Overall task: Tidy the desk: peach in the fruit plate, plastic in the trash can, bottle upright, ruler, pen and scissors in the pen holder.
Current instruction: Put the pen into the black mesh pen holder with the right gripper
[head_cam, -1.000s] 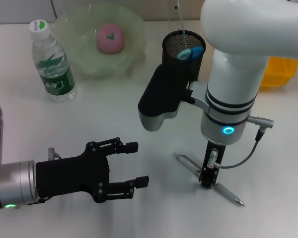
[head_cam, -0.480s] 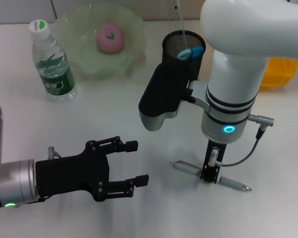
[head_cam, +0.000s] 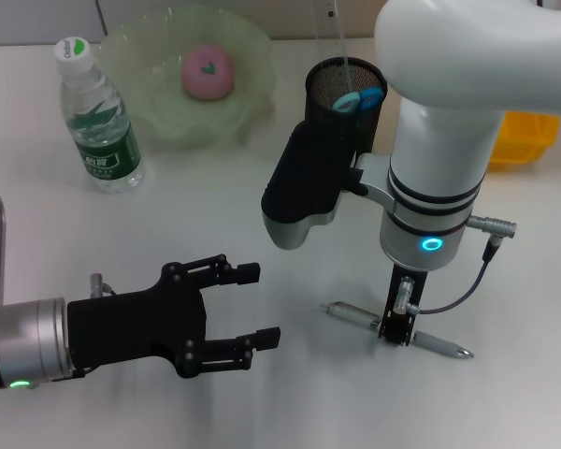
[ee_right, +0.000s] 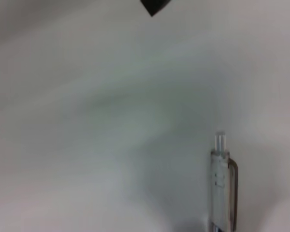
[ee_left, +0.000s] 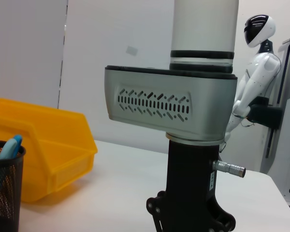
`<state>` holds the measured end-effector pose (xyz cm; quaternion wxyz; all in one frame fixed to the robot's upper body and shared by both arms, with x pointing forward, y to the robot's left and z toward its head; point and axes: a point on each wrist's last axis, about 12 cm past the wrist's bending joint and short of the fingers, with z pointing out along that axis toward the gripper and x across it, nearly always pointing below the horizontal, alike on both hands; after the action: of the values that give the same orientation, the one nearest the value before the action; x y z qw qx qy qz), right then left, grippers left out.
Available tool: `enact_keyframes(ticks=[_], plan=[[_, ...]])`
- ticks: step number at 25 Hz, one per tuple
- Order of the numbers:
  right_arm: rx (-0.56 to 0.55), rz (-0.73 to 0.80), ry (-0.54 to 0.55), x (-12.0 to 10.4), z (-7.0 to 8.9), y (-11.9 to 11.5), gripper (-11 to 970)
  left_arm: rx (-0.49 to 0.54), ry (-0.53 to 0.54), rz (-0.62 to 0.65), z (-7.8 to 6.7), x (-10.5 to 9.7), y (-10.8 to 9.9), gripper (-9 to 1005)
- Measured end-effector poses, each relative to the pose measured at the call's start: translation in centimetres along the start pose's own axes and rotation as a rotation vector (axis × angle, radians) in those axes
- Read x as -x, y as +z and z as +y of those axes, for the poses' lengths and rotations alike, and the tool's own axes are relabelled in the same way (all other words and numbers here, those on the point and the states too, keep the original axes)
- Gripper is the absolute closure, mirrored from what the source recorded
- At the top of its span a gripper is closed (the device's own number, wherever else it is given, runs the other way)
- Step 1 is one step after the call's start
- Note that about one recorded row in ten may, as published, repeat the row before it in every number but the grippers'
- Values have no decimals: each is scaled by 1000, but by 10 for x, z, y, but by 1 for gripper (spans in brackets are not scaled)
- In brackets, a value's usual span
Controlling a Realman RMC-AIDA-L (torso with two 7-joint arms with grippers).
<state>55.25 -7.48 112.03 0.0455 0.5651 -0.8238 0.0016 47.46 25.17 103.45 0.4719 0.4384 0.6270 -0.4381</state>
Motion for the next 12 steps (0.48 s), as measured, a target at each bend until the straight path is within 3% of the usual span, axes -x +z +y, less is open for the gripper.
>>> enact_keyframes(ticks=[12], plan=[[-10, 0, -20, 1, 1, 1, 793, 0, 3, 0, 1, 1, 0, 213]])
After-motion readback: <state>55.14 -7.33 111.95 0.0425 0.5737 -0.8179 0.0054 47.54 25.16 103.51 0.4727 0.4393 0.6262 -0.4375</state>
